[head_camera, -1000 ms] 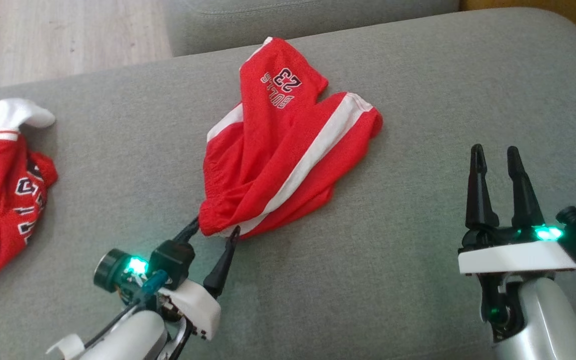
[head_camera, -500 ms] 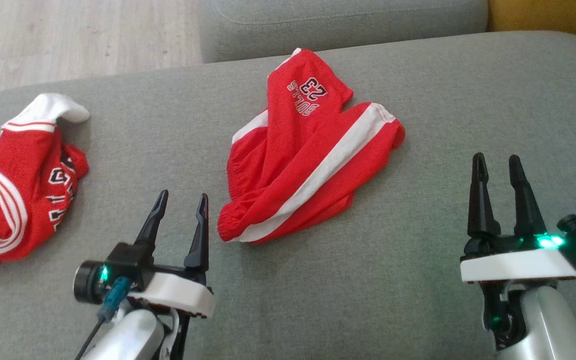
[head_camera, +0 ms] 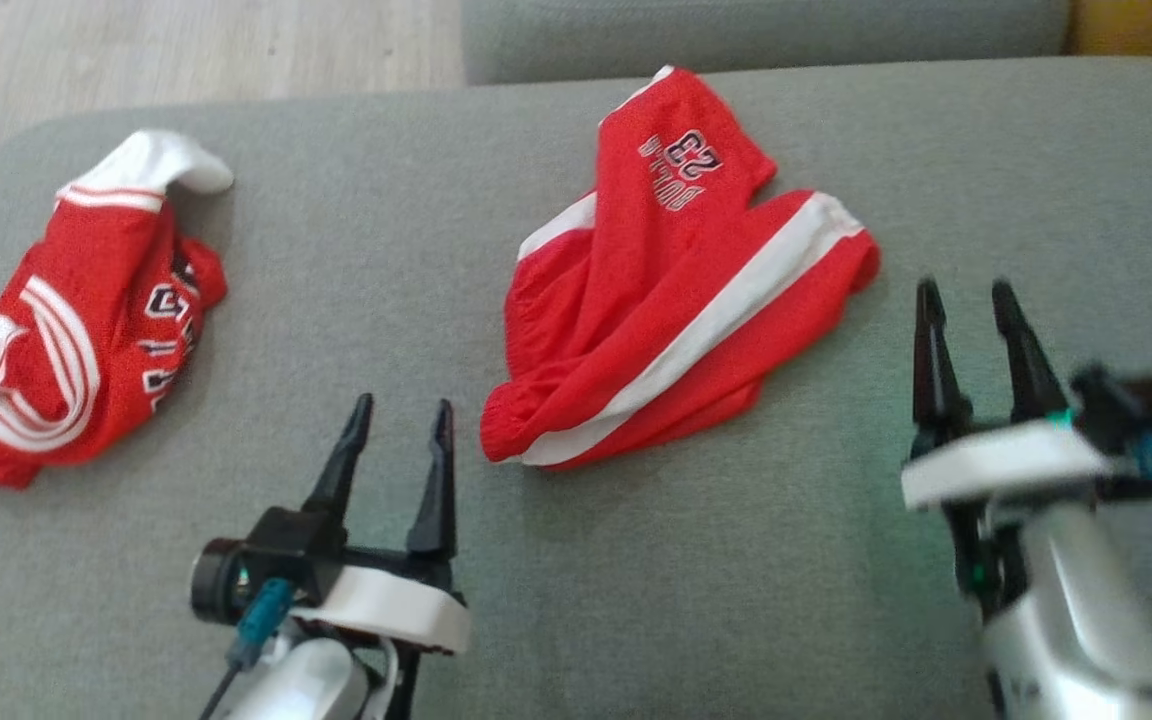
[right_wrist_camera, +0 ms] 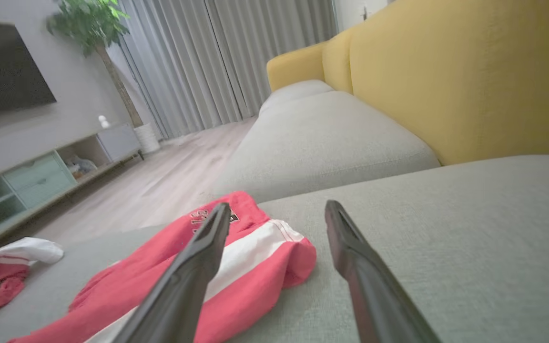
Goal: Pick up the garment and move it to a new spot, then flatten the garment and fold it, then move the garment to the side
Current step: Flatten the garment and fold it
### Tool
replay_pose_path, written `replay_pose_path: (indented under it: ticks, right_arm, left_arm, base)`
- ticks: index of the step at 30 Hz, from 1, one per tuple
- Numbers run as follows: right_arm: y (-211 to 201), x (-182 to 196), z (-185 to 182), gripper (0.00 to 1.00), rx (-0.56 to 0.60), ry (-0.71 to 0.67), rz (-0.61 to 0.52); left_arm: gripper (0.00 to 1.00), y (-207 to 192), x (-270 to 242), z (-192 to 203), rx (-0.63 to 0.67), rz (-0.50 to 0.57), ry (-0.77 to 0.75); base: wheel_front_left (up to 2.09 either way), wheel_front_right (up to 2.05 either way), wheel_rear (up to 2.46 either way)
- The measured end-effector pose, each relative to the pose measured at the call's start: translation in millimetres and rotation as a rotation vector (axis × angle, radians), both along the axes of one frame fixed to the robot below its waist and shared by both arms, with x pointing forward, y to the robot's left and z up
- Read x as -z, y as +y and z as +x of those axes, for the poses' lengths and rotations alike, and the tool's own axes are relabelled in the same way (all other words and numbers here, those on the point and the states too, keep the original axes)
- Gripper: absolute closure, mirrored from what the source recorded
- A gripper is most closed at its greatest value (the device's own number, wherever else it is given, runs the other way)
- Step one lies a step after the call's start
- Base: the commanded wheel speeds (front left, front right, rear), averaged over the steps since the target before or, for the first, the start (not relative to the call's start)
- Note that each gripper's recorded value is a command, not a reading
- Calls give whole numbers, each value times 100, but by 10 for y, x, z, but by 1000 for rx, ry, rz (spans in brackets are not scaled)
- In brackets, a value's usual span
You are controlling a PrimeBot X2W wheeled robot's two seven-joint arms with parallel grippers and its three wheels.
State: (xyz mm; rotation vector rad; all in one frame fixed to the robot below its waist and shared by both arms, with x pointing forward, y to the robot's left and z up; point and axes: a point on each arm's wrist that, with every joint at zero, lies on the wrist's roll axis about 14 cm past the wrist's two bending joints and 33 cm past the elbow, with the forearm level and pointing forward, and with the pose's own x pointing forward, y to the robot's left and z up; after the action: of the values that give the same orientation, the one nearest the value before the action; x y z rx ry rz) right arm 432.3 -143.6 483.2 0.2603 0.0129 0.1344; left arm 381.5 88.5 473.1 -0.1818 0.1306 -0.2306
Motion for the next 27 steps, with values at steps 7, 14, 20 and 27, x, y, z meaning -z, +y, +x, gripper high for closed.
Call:
replay_pose_path:
  ticks: [7,14,20,27]
  right_arm:
    - [196,197,667,0,-76,147,-171]
    - [390,564,966,0,-167,296,-328]
    - [208,852,1081,0,-180,408,-420]
    - [183,1043,1070,0,-218,476,-474]
  left_arm:
    - [0,-57,50,53,-2,-25,17]
    - [0,12,145,114,-30,-26,37]
    - [0,56,220,156,-43,-16,52]
    - [0,25,251,204,-39,-24,61]
  base:
    - [0,0,0]
    - [0,0,0]
    - [0,0,0]
    - [0,0,0]
